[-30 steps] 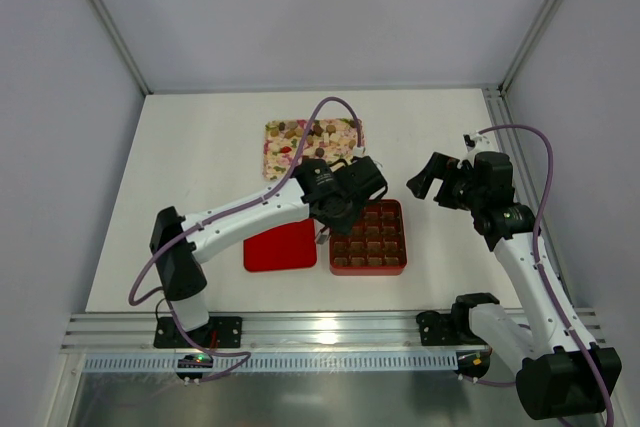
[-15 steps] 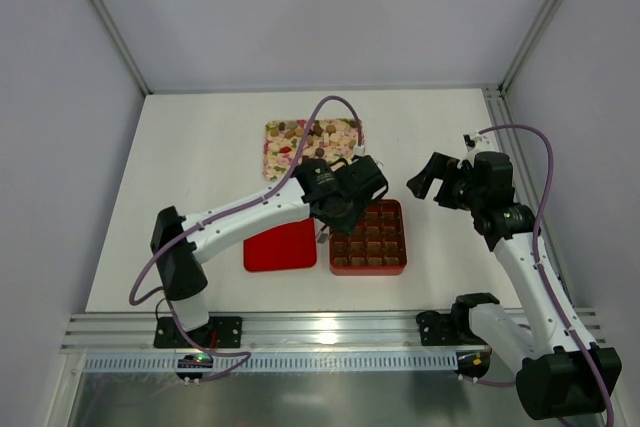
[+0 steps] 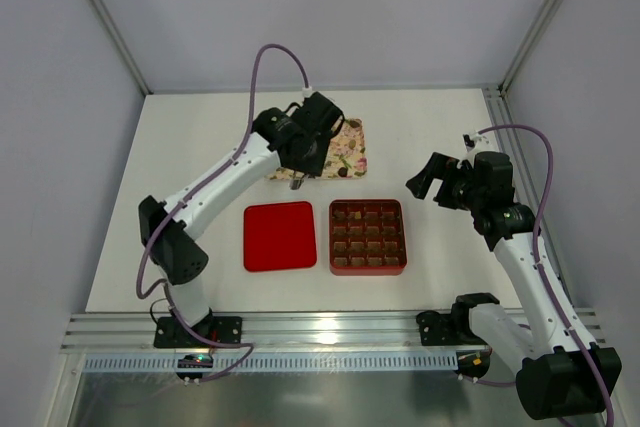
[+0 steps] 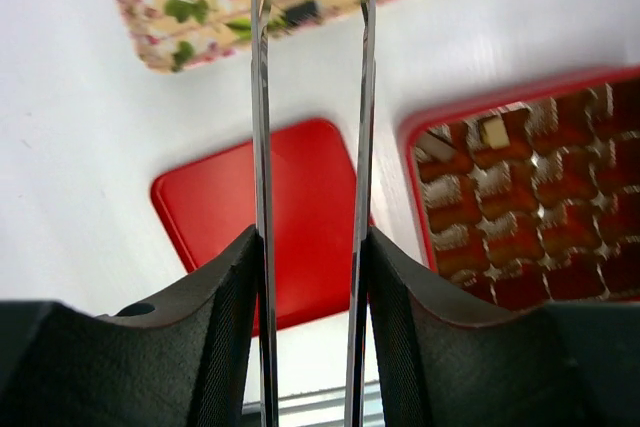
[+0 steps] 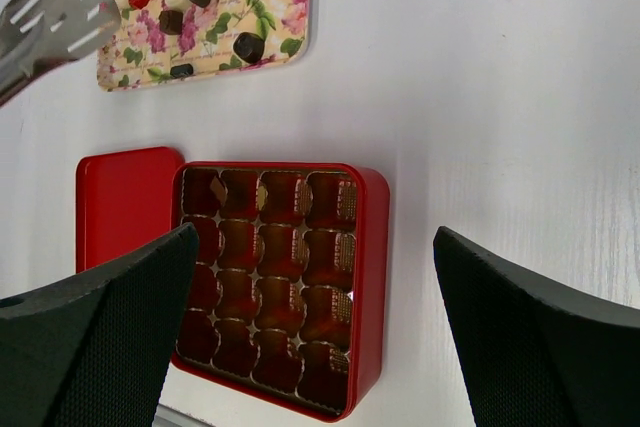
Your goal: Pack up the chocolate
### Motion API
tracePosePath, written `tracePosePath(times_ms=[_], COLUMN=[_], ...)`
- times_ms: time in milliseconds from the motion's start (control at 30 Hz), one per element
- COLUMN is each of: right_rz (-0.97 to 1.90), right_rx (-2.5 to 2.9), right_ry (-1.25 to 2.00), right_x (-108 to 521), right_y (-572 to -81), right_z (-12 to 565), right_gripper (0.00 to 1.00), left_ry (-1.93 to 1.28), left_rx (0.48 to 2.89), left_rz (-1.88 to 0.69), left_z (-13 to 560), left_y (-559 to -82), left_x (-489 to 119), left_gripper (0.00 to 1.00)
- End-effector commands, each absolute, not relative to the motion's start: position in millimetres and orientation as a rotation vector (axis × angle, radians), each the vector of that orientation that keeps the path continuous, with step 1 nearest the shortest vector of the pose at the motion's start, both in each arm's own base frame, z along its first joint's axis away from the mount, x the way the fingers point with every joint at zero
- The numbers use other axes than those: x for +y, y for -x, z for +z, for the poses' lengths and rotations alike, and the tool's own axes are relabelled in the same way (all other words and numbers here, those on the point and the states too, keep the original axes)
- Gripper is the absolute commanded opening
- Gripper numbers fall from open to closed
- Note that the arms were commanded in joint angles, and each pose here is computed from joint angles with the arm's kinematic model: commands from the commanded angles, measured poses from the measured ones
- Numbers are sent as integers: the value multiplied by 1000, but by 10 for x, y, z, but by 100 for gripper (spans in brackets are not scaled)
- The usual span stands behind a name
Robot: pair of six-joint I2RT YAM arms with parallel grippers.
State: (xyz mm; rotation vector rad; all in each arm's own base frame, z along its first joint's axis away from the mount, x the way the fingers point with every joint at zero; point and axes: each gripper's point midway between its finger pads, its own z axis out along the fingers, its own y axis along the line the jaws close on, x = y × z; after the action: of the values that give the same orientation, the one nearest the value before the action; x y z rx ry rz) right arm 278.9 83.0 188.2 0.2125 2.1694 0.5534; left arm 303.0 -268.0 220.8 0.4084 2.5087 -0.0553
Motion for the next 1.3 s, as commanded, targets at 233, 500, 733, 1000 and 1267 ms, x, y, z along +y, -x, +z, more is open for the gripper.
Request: tracePosePath(times_ms=[233, 500, 733, 1000, 1267], right_rz=[563, 568, 567, 563, 566], right_rx=[2137, 2139, 2139, 2142, 2145], right_ry=[-181, -180, -179, -180, -179], right_x=[850, 856, 858, 852, 858], right_y=[-2820, -2821, -2819, -2820, -2824], right_z=[1961, 1962, 1955, 1943, 1934], right_gripper=[100, 100, 100, 100, 100], left_ry=[-326, -329, -337, -332, -325], left_rx=[2541, 2588, 2615, 2643, 2670], left_rz=[50, 58, 65, 58, 49], left_z=[1954, 1722, 1593, 1453, 1325], left_y=[-3724, -3766, -3752, -3781, -3772], left_x=[-2415, -2396, -2392, -2389, -2392], left_gripper=[45, 46, 45, 43, 41])
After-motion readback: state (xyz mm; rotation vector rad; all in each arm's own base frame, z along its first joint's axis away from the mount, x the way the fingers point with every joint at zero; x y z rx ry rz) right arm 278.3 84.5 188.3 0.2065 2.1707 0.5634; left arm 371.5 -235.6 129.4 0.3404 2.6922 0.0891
